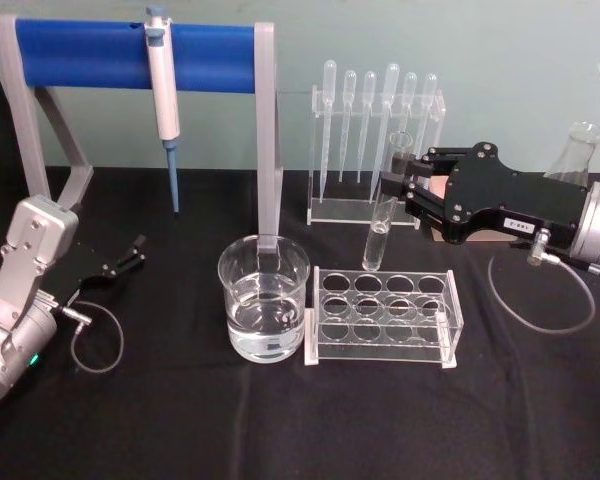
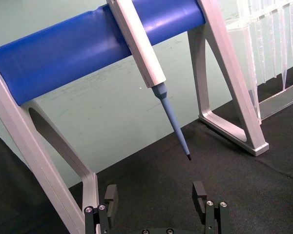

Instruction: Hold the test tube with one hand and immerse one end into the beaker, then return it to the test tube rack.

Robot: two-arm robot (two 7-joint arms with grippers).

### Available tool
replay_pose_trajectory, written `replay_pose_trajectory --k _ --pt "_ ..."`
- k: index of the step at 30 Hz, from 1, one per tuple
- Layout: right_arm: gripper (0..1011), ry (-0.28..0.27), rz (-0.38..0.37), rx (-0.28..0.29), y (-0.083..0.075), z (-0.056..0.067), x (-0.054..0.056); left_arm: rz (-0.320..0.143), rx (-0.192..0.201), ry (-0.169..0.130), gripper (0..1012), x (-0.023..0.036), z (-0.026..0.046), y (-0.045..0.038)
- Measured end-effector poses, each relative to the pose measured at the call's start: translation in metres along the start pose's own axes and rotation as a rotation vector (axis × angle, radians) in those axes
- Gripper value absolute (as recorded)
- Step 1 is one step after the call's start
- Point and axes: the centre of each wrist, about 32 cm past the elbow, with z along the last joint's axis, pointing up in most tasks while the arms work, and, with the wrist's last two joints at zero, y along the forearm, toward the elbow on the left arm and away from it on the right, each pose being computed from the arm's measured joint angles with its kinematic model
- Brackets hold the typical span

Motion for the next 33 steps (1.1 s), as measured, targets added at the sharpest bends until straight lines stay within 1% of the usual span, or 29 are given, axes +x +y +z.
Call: replay_pose_trajectory --k 33 --pt "233 0.0 0.0 0.0 0.0 0.0 0.0 0.0 0.0 0.0 1000 0.0 0.0 0.0"
